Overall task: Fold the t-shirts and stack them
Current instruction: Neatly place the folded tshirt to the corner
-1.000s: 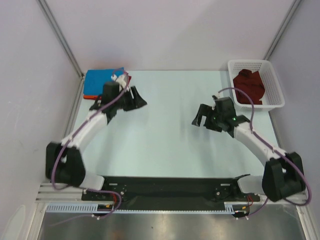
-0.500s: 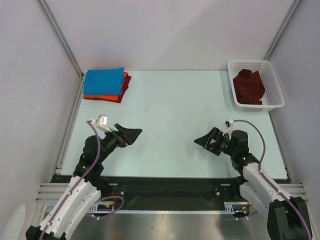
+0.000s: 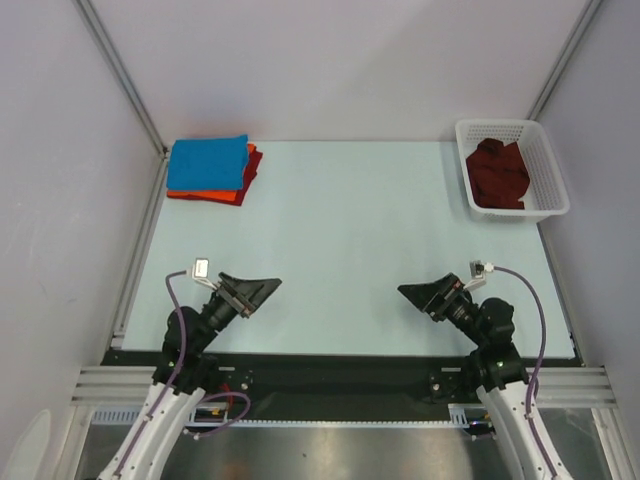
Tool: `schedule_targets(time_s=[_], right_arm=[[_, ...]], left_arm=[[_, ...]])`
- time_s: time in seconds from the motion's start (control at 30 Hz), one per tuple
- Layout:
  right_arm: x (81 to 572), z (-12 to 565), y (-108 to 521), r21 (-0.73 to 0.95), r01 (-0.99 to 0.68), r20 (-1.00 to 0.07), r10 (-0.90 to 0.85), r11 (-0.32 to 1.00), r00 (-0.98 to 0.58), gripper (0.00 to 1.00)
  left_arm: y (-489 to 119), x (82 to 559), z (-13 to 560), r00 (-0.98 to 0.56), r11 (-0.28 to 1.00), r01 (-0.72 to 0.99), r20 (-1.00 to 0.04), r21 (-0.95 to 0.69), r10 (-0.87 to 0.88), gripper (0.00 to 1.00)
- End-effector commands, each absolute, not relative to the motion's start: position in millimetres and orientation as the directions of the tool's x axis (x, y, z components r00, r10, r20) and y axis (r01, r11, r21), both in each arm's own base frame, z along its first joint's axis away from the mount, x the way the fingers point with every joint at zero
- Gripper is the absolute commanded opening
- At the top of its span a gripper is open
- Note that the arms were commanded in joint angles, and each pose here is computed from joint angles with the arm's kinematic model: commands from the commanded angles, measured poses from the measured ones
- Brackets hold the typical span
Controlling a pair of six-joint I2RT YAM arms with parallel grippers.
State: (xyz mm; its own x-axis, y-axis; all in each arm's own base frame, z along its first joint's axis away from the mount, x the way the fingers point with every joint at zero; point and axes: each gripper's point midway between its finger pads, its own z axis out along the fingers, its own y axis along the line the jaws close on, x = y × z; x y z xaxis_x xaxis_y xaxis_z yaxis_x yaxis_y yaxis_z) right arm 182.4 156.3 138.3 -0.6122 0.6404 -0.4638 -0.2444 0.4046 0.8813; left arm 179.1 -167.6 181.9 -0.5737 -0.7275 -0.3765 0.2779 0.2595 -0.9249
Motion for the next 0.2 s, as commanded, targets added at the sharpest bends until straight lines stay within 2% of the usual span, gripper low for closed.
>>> schedule_targets(time_s=[0.0,0.17], right_arm=[[171.9,41.3,144.8,0.867,0.071,-0.311,0.645,0.494,-0.698,1.0],[168.7,47.5,153.7,0.878,0.028,-0.308,0.61,0.478,-0.73,1.0]], left_arm=[[-179.7,172.3,124.0,-0.659,0.197,0.23,-0.302,-0.953,-0.689,1.0],[-182.6,168.6,131.5,-0.667,0.18,0.266,-0.316,-0.947,-0.675,1.0]])
